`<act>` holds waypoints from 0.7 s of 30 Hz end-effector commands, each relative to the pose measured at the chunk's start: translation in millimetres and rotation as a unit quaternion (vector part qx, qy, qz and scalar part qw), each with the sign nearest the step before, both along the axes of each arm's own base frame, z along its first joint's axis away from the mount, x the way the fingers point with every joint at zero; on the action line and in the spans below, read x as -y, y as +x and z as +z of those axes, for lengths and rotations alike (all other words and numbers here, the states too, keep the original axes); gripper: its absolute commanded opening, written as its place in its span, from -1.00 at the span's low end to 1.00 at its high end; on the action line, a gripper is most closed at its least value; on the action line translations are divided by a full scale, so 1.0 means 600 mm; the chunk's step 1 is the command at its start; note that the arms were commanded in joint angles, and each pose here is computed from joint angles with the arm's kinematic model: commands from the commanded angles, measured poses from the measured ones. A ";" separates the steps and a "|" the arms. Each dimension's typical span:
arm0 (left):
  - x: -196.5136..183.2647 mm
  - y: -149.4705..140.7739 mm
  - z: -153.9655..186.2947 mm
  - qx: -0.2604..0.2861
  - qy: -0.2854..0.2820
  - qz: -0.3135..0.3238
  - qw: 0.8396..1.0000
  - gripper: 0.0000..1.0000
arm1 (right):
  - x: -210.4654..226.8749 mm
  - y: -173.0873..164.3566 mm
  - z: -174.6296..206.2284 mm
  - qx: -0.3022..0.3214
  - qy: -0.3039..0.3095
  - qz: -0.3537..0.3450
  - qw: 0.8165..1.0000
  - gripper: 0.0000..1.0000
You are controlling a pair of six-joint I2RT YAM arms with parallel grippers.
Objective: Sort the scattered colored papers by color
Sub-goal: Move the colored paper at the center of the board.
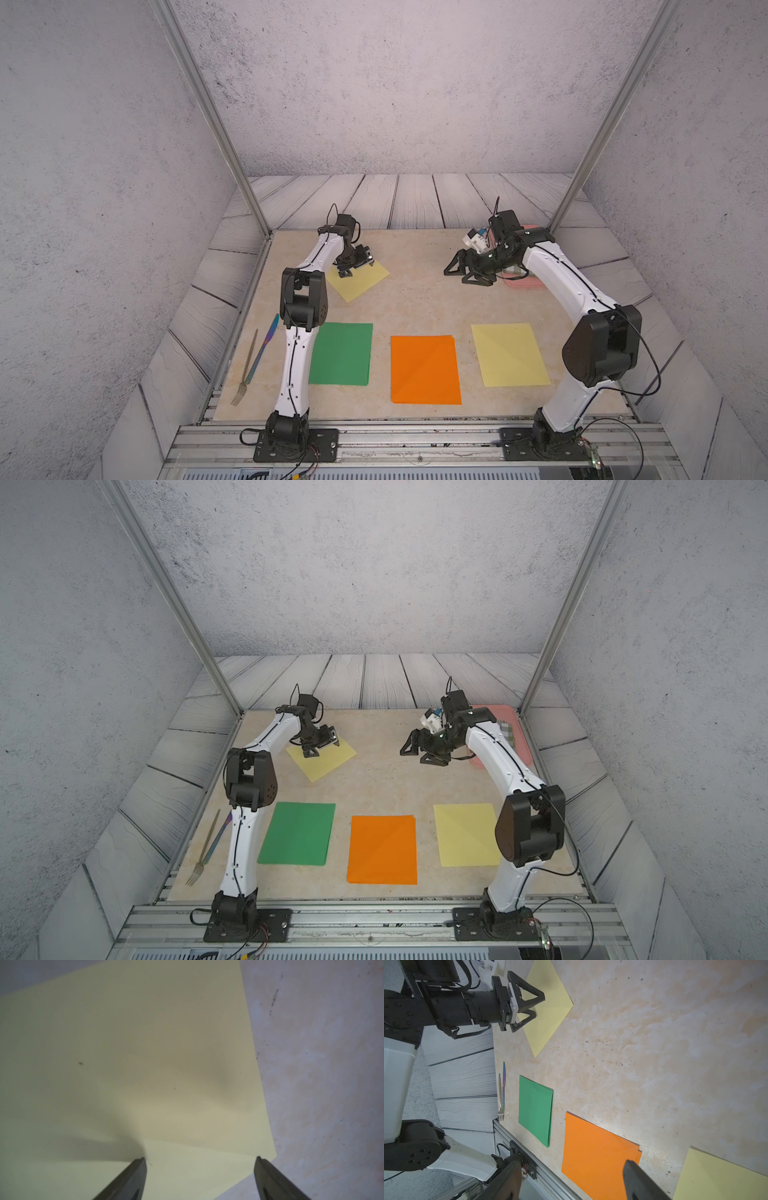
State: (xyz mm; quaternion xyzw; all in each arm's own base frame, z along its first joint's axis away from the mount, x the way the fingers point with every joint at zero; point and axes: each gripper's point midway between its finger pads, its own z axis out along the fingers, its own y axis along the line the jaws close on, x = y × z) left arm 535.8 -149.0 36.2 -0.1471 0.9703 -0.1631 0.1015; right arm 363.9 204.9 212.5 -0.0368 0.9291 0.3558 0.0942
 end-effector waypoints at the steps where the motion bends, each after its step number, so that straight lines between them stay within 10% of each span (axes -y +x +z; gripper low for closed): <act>1: 0.005 -0.007 0.002 -0.010 -0.002 -0.010 1.000 0.74 | -0.007 0.006 -0.008 -0.002 -0.002 0.013 1.000 0.62; 21: 0.127 -0.133 -0.061 -0.068 -0.047 -0.064 0.995 0.74 | -0.006 0.024 -0.011 0.009 -0.004 -0.003 1.000 0.66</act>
